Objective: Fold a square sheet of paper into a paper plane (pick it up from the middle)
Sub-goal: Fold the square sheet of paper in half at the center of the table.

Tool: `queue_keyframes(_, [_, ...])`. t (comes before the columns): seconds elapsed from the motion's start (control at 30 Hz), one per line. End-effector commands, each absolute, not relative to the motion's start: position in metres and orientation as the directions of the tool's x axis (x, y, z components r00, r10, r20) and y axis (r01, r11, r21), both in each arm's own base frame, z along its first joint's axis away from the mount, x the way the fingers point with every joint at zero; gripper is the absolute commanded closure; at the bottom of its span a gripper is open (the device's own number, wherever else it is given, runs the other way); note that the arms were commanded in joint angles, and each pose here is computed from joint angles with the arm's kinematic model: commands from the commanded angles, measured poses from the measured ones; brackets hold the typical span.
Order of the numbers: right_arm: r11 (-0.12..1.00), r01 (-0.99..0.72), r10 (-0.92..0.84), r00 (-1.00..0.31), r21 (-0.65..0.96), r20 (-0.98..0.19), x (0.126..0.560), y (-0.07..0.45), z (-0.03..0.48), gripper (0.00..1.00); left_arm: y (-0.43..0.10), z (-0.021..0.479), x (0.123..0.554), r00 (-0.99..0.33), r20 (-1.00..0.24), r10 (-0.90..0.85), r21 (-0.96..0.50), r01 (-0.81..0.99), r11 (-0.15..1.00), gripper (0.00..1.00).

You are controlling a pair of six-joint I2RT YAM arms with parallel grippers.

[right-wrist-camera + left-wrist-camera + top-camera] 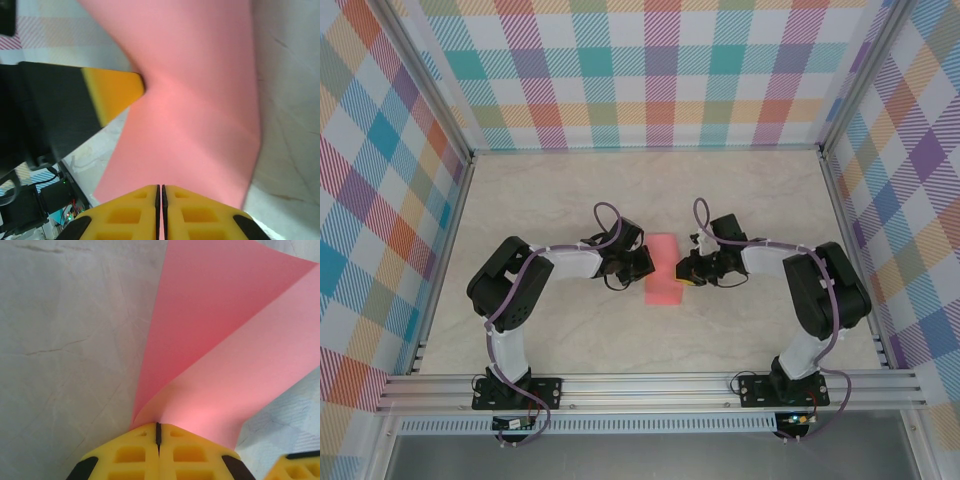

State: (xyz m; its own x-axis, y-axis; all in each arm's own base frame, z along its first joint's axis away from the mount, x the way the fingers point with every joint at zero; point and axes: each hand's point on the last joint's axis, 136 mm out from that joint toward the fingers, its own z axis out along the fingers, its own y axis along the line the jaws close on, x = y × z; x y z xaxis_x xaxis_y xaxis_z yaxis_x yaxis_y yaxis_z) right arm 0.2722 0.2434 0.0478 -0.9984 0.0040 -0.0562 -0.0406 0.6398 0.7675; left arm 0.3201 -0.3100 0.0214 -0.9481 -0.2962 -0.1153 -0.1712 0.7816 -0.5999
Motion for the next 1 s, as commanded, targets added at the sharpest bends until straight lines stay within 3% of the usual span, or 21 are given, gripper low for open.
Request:
queue_keyframes(0.0, [0.645,-0.064,-0.032,-0.998,0.762,-0.057,0.262,0.246,0.045,0.88,-0.296,0.002,0.299,-0.959,-0.088,-0.268,-0.520,-0.185,0.834,1.00])
queue_keyframes(0.4, [0.743,-0.018,-0.038,-0.999,0.669,0.015,0.240,0.230,-0.006,0.90,-0.295,0.002,0.300,-0.959,-0.089,-0.269,-0.519,-0.186,0.834,1.00])
queue_keyframes(0.77, [0.652,-0.096,-0.058,-0.995,0.752,-0.077,0.246,0.248,0.046,0.90,-0.295,0.003,0.299,-0.960,-0.090,-0.265,-0.515,-0.182,0.838,1.00])
queue_keyframes(0.97, [0.665,-0.059,-0.065,-0.998,0.744,-0.021,0.231,0.246,0.025,0.90,-0.295,0.002,0.299,-0.960,-0.090,-0.263,-0.516,-0.181,0.837,1.00])
